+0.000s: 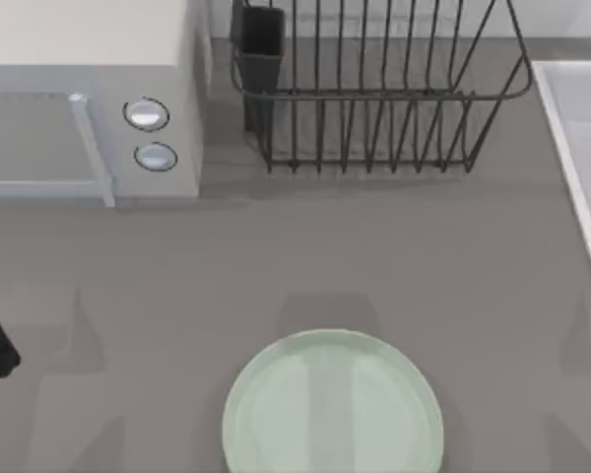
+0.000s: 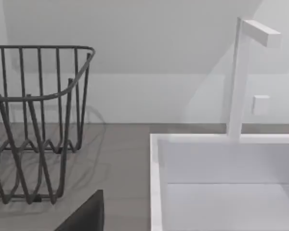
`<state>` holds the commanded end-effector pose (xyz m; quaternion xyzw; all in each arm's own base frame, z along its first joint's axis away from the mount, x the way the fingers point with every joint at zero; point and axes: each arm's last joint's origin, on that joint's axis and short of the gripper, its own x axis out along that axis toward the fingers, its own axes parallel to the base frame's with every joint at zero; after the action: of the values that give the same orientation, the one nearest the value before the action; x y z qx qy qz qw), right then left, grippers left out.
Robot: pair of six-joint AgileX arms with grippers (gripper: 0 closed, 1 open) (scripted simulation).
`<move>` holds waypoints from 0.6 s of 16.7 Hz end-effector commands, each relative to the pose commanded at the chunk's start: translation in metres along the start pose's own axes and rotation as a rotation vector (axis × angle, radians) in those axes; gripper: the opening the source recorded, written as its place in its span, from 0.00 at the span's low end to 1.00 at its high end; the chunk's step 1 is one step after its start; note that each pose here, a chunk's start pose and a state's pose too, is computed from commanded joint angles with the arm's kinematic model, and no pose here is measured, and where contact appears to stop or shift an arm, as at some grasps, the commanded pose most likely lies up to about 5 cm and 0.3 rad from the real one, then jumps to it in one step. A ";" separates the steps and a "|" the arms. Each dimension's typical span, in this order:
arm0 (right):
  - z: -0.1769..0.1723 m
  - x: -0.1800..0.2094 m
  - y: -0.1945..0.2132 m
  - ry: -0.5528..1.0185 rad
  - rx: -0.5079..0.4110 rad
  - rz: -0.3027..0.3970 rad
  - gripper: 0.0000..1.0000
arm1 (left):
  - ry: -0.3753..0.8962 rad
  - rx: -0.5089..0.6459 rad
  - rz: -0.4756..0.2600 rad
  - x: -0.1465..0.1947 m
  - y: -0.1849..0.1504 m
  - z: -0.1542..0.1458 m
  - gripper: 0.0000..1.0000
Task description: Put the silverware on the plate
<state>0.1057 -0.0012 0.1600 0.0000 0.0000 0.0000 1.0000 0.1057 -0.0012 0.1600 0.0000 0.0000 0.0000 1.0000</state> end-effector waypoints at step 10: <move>0.031 0.014 -0.018 0.436 -0.224 -0.095 1.00 | 0.000 0.000 0.000 0.000 0.000 0.000 1.00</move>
<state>0.1201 -0.0196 0.1906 -0.1110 0.2158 -0.0472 0.9690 0.1057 -0.0012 0.1600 0.0000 0.0000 0.0000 1.0000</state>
